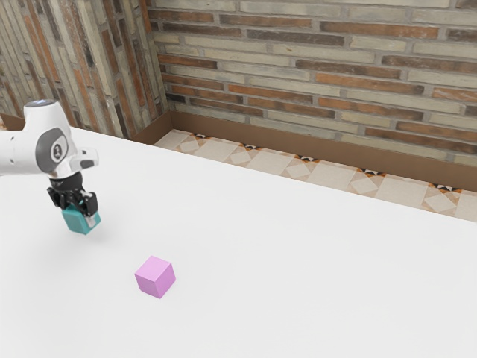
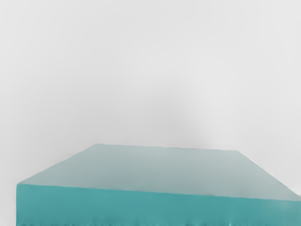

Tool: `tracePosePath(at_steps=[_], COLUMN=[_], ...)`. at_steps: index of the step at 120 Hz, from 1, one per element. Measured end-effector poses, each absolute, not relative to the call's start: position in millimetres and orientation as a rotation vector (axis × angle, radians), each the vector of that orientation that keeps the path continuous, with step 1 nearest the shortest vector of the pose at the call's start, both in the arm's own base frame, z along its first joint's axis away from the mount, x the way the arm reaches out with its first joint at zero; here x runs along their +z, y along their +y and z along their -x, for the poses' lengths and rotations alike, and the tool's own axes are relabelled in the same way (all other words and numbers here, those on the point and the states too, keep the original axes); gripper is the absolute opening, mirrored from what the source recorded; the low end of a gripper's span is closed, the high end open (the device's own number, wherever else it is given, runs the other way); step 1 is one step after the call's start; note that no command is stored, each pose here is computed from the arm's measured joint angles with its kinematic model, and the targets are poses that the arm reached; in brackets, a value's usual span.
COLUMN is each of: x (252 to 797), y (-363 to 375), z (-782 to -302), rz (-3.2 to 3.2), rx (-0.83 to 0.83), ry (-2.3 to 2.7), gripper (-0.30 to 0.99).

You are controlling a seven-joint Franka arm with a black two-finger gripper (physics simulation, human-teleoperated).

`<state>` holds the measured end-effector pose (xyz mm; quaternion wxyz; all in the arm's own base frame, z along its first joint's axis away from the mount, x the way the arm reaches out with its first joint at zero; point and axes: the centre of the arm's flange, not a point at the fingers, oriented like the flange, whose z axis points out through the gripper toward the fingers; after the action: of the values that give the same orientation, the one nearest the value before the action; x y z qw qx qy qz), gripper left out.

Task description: Pick up the blue block with one arm, and put the blue block on the pink block with one arm

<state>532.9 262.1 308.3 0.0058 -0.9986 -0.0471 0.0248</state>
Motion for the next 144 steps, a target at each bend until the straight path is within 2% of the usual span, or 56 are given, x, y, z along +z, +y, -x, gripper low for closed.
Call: tracePosePath(at_steps=[25, 91, 144], x=[323, 347, 344], y=[235, 146, 74], z=[-516, -508, -527], rz=[3.138, 3.156, 3.168], rx=[0.068, 0.042, 0.042], ry=[-0.11, 0.053, 0.147], gripper=[0.36, 0.35, 0.35])
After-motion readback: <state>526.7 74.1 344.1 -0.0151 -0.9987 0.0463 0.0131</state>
